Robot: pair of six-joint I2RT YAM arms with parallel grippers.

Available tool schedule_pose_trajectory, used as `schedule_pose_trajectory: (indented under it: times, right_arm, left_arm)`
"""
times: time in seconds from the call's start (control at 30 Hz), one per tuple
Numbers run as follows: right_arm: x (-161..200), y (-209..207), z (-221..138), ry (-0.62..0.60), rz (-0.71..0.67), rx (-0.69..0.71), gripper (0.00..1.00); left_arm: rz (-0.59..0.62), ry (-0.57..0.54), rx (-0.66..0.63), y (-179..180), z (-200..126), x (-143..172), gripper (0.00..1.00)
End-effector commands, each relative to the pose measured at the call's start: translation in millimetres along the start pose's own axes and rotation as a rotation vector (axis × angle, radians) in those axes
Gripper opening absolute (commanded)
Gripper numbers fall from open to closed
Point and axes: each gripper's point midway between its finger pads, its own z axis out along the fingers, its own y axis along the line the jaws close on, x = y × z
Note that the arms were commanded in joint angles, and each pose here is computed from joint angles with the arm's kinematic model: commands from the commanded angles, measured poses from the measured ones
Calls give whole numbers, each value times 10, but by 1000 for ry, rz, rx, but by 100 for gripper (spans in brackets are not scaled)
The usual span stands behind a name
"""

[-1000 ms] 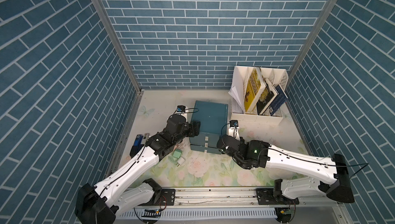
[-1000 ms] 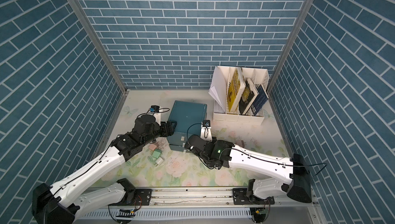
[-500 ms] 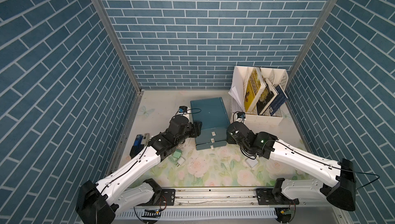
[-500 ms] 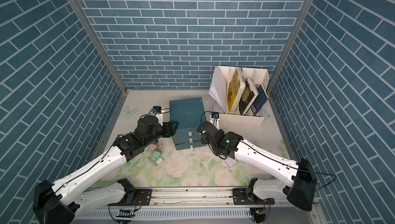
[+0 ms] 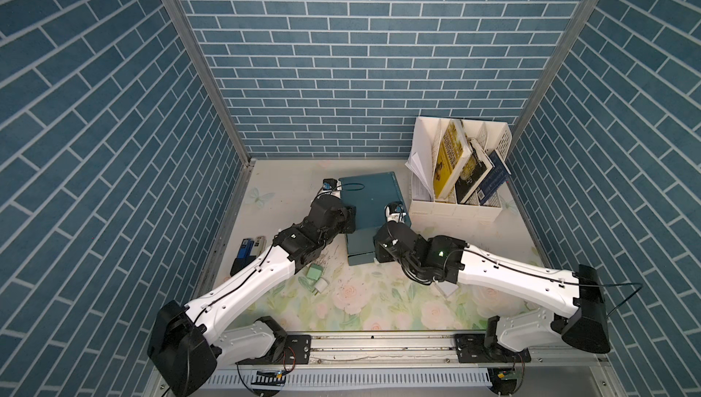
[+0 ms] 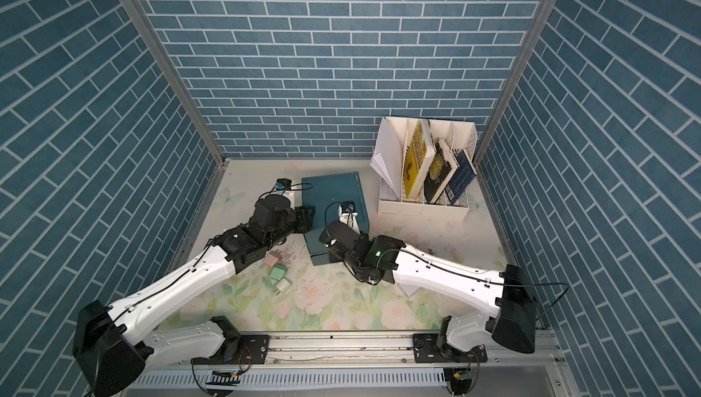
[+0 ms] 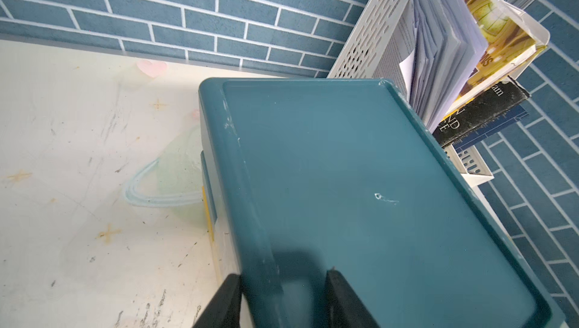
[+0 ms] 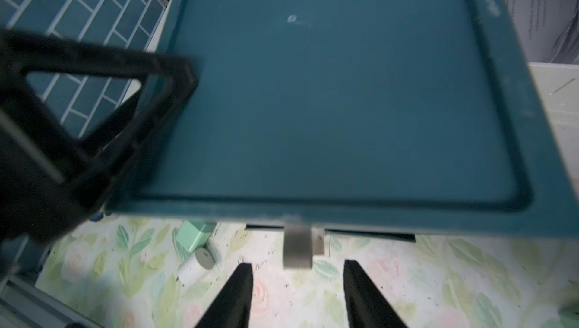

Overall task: Place the plugs into the drawer by color
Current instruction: Open the drawer in the storage box.

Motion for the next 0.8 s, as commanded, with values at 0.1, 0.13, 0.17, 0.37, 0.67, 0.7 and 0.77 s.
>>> schedule_pose_trajectory:
  times: [0.1, 0.13, 0.17, 0.37, 0.67, 0.7, 0.77]
  right_arm:
    - [-69, 121, 157, 27, 0, -74, 49]
    - [-63, 117, 173, 31, 1, -74, 49]
    - [-66, 125, 188, 33, 3, -77, 48]
    - [-110, 117, 200, 18, 3, -71, 26]
    - [17, 249, 184, 26, -41, -75, 0]
    - [55, 280, 170, 26, -50, -75, 0]
    - [136, 352, 125, 27, -65, -80, 0]
  left_arm:
    - [70, 28, -76, 130, 25, 81, 63]
    - [69, 23, -78, 134, 23, 66, 69]
    - [65, 16, -70, 112, 14, 42, 74]
    - [70, 12, 31, -108, -27, -80, 77]
    - [89, 79, -8, -48, 207, 45, 59]
    - [84, 80, -14, -36, 226, 46, 59]
    - [78, 84, -28, -5, 274, 56, 56]
